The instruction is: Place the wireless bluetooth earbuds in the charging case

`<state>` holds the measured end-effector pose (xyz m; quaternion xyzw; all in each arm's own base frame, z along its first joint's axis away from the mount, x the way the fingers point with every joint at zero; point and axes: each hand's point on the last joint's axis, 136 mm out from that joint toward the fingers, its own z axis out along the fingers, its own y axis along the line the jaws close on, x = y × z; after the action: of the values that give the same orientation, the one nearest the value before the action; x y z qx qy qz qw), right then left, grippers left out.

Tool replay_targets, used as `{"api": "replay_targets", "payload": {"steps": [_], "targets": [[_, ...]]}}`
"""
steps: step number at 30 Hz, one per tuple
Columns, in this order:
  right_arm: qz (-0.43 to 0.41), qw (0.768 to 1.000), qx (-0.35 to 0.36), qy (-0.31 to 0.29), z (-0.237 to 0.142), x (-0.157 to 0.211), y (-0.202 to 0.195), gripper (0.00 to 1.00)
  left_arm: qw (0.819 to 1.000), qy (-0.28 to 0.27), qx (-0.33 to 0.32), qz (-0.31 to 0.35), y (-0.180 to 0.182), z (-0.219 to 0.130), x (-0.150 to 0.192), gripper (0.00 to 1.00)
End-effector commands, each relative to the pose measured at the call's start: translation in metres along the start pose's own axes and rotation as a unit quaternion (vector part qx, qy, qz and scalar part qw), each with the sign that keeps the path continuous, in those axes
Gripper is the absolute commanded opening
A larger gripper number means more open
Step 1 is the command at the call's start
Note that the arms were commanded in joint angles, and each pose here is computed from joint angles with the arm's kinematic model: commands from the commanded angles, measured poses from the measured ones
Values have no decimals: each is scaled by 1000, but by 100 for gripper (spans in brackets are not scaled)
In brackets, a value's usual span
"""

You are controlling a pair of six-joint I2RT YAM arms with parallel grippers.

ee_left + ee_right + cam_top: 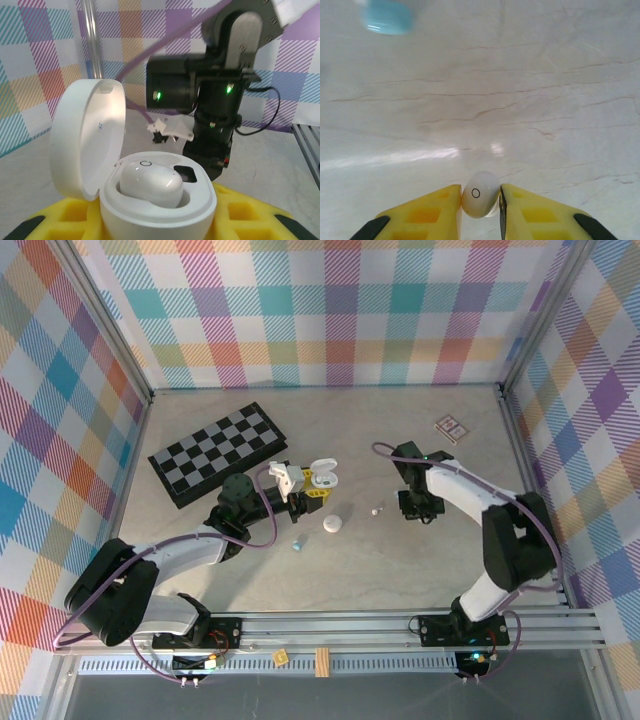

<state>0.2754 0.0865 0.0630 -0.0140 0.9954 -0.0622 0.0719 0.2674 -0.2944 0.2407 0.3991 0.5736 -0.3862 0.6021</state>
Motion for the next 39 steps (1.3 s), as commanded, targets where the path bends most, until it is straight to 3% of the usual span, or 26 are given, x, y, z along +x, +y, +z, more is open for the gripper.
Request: {"api": "replay_targets", "payload": {"steps": [1,11,22,33,39], "targets": [[-8,994,-112,-14,-23,1,31,26,1000,-15,11,9,0,5,-12,34],[-36,957,-282,-64,-94,-1,74,27,1000,-14,28,3,-4,17,-8,34],[-63,926,-359,-100,-140,-1,90,28,999,-8,34,-1,-4,22,-6,33],[-95,856,-489,-142,-208,-3,117,28,999,5,52,0,-11,35,0,33],[-73,888,-435,-132,-179,-10,108,31,1000,-3,17,-10,2,28,-2,33]]}}
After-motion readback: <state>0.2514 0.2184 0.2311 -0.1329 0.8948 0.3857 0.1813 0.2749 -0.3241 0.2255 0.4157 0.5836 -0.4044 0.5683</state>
